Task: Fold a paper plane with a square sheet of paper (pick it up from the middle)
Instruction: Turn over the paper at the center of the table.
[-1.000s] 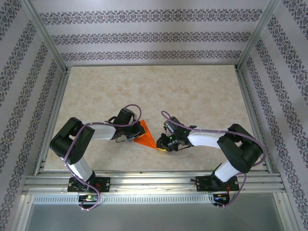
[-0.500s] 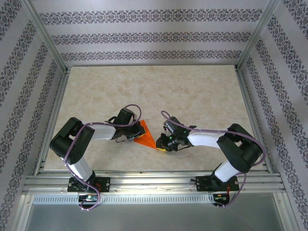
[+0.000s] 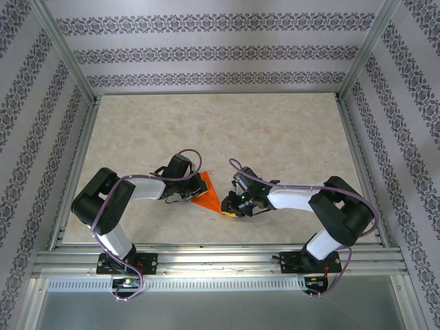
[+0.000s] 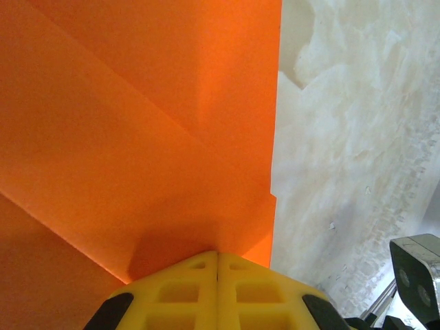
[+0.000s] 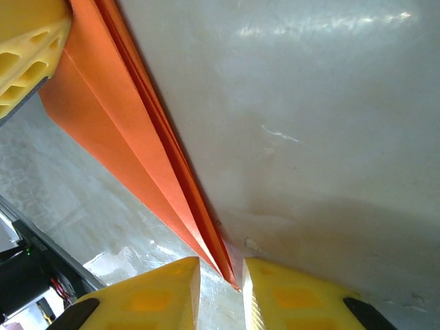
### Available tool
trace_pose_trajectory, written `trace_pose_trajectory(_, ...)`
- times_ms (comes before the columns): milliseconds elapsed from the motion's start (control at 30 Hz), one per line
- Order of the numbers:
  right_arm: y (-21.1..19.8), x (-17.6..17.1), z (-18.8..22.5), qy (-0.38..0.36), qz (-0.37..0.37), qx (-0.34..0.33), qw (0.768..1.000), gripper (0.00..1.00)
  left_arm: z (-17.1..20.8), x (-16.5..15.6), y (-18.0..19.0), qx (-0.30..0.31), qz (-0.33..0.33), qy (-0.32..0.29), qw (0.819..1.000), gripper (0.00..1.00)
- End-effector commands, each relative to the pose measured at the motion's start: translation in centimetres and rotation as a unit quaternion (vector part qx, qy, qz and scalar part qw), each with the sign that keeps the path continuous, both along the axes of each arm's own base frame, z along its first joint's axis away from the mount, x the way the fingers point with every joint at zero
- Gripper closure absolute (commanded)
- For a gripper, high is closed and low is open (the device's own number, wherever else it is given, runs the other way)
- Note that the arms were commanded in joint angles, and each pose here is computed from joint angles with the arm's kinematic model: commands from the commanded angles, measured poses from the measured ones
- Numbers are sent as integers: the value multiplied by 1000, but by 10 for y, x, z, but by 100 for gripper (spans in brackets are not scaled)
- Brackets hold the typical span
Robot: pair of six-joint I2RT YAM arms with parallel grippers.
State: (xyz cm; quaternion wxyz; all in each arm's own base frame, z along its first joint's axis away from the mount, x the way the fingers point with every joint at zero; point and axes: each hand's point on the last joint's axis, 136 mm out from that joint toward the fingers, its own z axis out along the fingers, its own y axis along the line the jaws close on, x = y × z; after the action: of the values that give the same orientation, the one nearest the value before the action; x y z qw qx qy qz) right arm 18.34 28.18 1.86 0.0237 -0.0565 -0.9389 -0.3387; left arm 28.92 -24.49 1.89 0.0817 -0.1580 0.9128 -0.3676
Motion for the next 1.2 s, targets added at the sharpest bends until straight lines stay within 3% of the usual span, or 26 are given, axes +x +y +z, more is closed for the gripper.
trace_pose_trajectory(0, -4, -7, -6, 14, -4, -5, 1000, 76, -1, 1, 1, 1, 6, 1, 1000, 93)
trace_pose_trajectory(1167, 22, -6, 4, 15, 28, 45, 999, 80, -4, 2, 3, 1, 19, 14, 1000, 95)
